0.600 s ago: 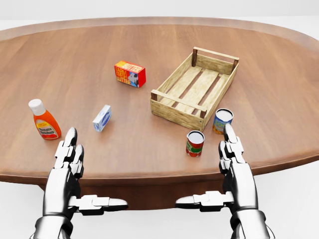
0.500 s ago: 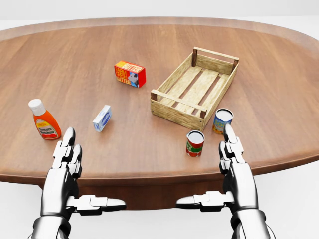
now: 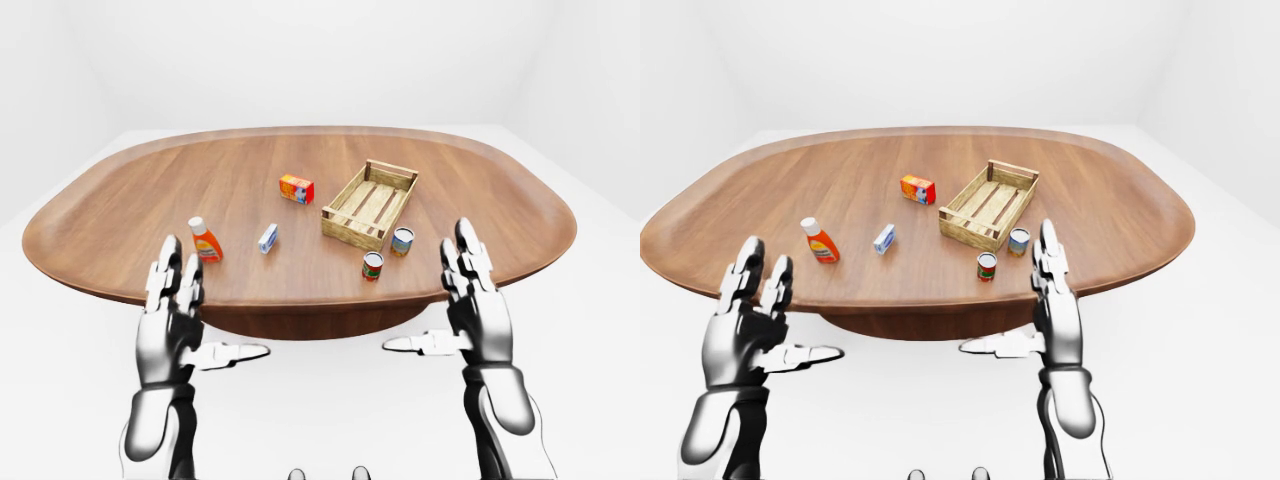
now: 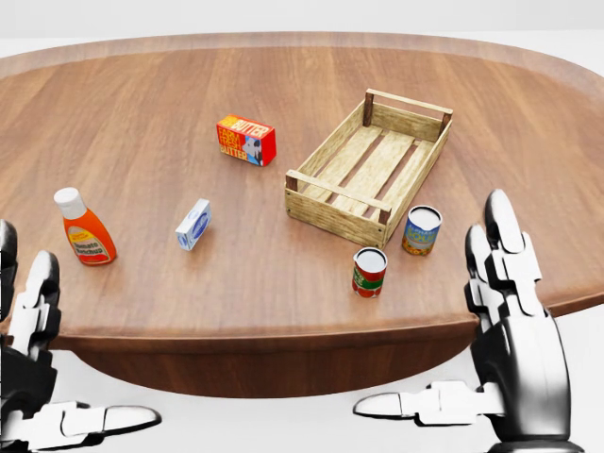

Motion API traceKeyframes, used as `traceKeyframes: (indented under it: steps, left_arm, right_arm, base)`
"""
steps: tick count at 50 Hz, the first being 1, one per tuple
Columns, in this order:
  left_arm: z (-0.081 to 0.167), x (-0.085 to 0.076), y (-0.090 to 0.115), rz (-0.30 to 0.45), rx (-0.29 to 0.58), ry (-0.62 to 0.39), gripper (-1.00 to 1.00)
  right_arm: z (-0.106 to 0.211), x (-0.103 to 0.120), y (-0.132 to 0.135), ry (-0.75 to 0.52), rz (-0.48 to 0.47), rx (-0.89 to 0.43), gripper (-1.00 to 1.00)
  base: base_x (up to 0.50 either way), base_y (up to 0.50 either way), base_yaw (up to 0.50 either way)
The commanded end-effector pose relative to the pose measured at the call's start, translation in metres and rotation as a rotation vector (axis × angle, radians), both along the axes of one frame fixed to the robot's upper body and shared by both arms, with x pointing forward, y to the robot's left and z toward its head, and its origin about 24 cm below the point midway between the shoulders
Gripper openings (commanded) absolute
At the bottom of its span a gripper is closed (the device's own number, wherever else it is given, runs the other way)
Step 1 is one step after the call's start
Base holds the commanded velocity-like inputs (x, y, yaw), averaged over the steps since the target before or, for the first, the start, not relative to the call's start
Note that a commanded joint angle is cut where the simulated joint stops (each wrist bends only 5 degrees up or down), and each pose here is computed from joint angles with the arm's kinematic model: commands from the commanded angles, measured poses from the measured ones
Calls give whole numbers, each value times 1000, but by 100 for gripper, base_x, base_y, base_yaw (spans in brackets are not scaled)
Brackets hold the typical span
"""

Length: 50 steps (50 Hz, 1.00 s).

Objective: Pick up the tomato sauce, and put it in the wooden tray.

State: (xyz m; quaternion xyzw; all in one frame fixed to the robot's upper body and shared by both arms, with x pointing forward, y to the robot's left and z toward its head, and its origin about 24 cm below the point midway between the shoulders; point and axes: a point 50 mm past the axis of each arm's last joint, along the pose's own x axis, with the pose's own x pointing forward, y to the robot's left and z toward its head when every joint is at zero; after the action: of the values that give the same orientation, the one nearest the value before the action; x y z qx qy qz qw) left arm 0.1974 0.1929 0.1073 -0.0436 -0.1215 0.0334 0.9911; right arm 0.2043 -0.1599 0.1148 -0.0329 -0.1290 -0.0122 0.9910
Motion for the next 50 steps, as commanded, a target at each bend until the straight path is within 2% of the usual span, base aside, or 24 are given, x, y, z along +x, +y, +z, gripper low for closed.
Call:
traceKeyframes:
  steps: [1, 8, 15, 50]
  left_arm:
    - [52, -54, 11, 24, 33, -229, 100]
    - [54, -54, 11, 30, 37, -242, 100]
    - [56, -56, 11, 32, 39, -251, 100]
    - [56, -58, 12, 29, 44, -247, 100]
  right_arm:
    - [61, -56, -4, -251, -71, -50, 100]
    - [66, -63, -7, -265, -74, -38, 100]
    - [61, -63, -10, -243, -36, 6, 100]
    - [62, -65, -15, -252, -33, 3, 100]
  base:
    - [0, 0, 0]
    - [0, 0, 0]
    - [4, 0, 0]
    - [50, 0, 0]
